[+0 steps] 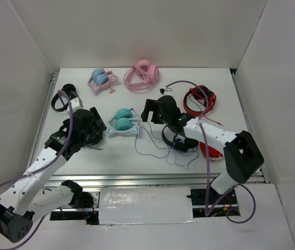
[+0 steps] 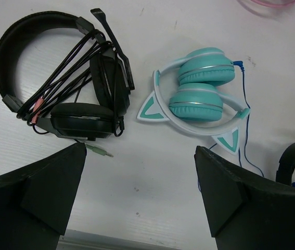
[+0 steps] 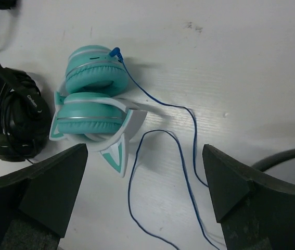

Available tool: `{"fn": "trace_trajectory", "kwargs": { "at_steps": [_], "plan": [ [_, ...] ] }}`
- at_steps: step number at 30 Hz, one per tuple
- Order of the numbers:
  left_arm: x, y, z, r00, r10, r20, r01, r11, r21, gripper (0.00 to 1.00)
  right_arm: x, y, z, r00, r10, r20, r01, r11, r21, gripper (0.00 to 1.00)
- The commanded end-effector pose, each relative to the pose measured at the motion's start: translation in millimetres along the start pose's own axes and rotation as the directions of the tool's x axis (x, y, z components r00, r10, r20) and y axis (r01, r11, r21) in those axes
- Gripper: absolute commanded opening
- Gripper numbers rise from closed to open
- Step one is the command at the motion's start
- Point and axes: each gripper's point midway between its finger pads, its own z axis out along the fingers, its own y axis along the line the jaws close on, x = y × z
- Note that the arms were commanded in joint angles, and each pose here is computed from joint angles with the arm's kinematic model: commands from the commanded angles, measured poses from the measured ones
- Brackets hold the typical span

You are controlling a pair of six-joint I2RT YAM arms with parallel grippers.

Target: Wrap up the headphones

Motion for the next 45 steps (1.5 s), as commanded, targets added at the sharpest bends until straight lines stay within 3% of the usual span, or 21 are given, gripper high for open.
{"fn": "trace_trajectory", "kwargs": {
  "at_steps": [1, 5, 11, 18, 21, 23, 28, 29, 30, 34, 45],
  "plan": [
    [-9, 0, 1, 0.999, -0.031, 0.034, 0.032, 0.999, -0.023, 0.99, -8, 28, 17, 0.998, 0.055, -0.008, -0.055, 0.997, -0.057, 1.0],
    [-7, 1, 3, 0.999, -0.026, 0.028, 0.027, 0.999, -0.026, 0.99, 4, 41, 40, 0.997, 0.035, -0.061, -0.04, 0.996, -0.084, 0.99],
    [-10, 2, 1, 0.999, -0.027, 0.043, 0.027, 0.999, -0.019, 0.99, 52, 47, 61, 0.977, 0.026, -0.21, -0.064, 0.983, -0.174, 0.88],
    [-10, 1, 2, 0.999, -0.022, 0.04, 0.023, 0.999, -0.029, 0.99, 62, 56, 85, 0.969, 0.05, -0.24, -0.1, 0.974, -0.204, 0.76],
    [-11, 2, 2, 0.999, -0.024, 0.04, 0.025, 0.999, -0.035, 0.99, 71, 49, 92, 0.969, 0.046, -0.243, -0.088, 0.983, -0.162, 0.66],
    [-12, -2, 1, 0.999, -0.028, 0.037, 0.028, 1.0, -0.013, 0.99, 79, 45, 95, 0.967, 0.067, -0.247, -0.107, 0.983, -0.151, 0.52],
    [-12, -7, -1, 0.999, -0.019, 0.034, 0.019, 1.0, 0.018, 0.99, 78, 48, 104, 0.969, 0.107, -0.224, -0.146, 0.975, -0.166, 0.45],
    [-13, -5, 0, 0.999, -0.017, 0.037, 0.017, 1.0, 0.009, 0.99, 78, 49, 105, 0.969, 0.107, -0.222, -0.147, 0.974, -0.172, 0.39],
    [-13, -4, 0, 0.999, -0.017, 0.038, 0.017, 1.0, 0.003, 0.99, 75, 49, 104, 0.971, 0.108, -0.214, -0.147, 0.973, -0.176, 0.22],
    [-7, -9, 4, 1.0, 0.006, 0.014, -0.007, 1.0, 0.018, 0.99, 62, 54, 93, 0.979, 0.115, -0.17, -0.148, 0.97, -0.195, 0.0],
    [-9, -33, 11, 0.997, 0.073, -0.013, -0.072, 0.993, 0.094, 0.99, -17, 82, 21, 0.959, 0.283, 0.008, -0.259, 0.889, -0.379, 0.0]
  ]
}}
